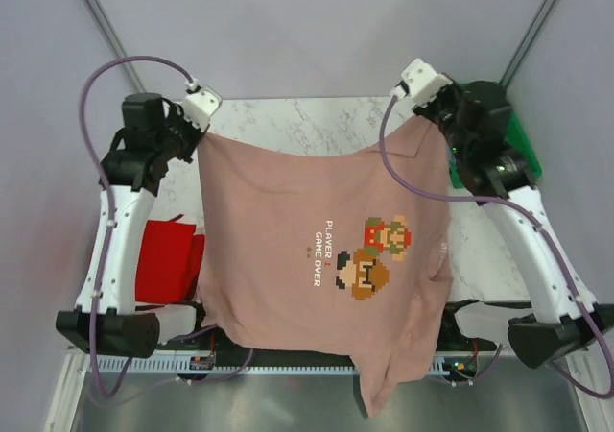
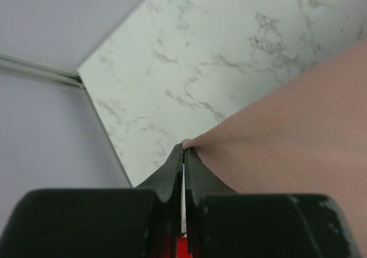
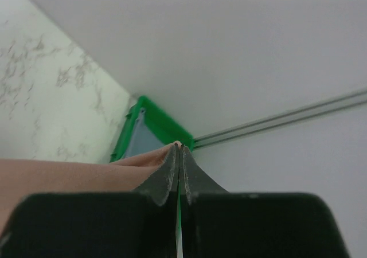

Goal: Fold and stack the t-shirts
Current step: Flatten the tshirt out

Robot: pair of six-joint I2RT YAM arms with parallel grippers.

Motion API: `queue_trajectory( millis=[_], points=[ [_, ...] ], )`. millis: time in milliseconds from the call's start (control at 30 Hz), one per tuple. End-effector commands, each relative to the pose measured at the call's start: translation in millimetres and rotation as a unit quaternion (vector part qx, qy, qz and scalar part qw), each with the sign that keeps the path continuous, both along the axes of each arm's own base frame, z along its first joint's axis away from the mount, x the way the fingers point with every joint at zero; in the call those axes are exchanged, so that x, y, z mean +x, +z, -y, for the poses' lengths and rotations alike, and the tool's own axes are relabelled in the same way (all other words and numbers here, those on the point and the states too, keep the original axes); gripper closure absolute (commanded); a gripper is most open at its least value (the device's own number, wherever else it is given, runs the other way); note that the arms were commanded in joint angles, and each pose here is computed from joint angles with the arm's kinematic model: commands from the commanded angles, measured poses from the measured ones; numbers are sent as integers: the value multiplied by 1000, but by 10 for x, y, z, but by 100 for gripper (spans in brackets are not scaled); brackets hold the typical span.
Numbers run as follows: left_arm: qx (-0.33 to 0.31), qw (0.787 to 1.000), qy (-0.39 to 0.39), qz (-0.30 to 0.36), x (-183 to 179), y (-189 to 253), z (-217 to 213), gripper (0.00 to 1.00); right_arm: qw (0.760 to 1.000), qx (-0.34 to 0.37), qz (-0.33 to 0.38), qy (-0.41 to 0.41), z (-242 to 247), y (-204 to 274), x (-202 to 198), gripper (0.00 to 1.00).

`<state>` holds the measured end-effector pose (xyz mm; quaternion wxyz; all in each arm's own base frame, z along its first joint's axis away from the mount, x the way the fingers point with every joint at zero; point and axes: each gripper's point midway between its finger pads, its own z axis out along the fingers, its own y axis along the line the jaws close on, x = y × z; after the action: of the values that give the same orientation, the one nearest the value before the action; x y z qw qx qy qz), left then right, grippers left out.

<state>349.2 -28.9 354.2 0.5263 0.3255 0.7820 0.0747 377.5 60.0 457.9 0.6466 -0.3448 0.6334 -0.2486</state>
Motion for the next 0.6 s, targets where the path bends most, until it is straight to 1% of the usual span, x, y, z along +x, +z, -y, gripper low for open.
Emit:
queue_trajectory(
  millis=[0,33,67,100,133,200,233,267,300,333,367,400,433,467,500,533,567],
  points=[
    [26,999,-22,12,415,-310,21,98,1000,5,5,8,-131,-236,311,100],
    [28,999,-25,1,500,-439,30,98,1000,-2,-18,6,-193,-493,531,100],
    [28,999,-27,-7,625,-568,45,98,999,-9,-36,3,-224,-689,658,100],
    [27,999,-29,-37,772,-826,61,98,999,-14,-42,2,-264,-794,781,100],
    [24,998,-30,-53,863,-962,76,98,997,-28,-74,-5,-305,-1124,1008,100],
    [23,997,-31,-70,1025,-1115,79,98,996,-33,-81,-15,-332,-1232,1258,100],
    [18,994,-36,-97,1140,-1364,90,98,995,-36,-92,-20,-363,-1368,1499,100],
    [11,995,-30,-95,1231,-1348,41,98,994,-38,-96,-23,-381,-1428,1619,100],
    [7,994,-26,-103,1308,-1428,14,98,991,-46,-119,-28,-411,-1723,1821,100],
    [3,994,-20,-110,1443,-1503,-17,98,994,-39,-100,-37,-392,-1552,1967,100],
    [-7,993,-9,-117,1518,-1563,-78,98,993,-41,-102,-42,-395,-1599,2073,100],
    [-11,993,-7,-120,1579,-1601,-86,98,990,-51,-125,-46,-416,-1904,2245,100],
    [-15,992,-9,-125,1695,-1670,-71,98,992,-45,-106,-51,-399,-1749,2373,100],
    [-24,991,-7,-129,1748,-1712,-52,98,992,-46,-107,-55,-388,-1799,2459,100],
    [-31,991,3,-129,1806,-1724,-176,98,989,-49,-124,-59,-386,-2072,2600,100],
    [-39,990,1,-134,1905,-1804,-161,98,992,-40,-103,-65,-352,-1921,2716,100],
    [-43,990,0,-136,1948,-1828,-141,98,992,-37,-100,-74,-331,-1952,2794,100]
  ],
)
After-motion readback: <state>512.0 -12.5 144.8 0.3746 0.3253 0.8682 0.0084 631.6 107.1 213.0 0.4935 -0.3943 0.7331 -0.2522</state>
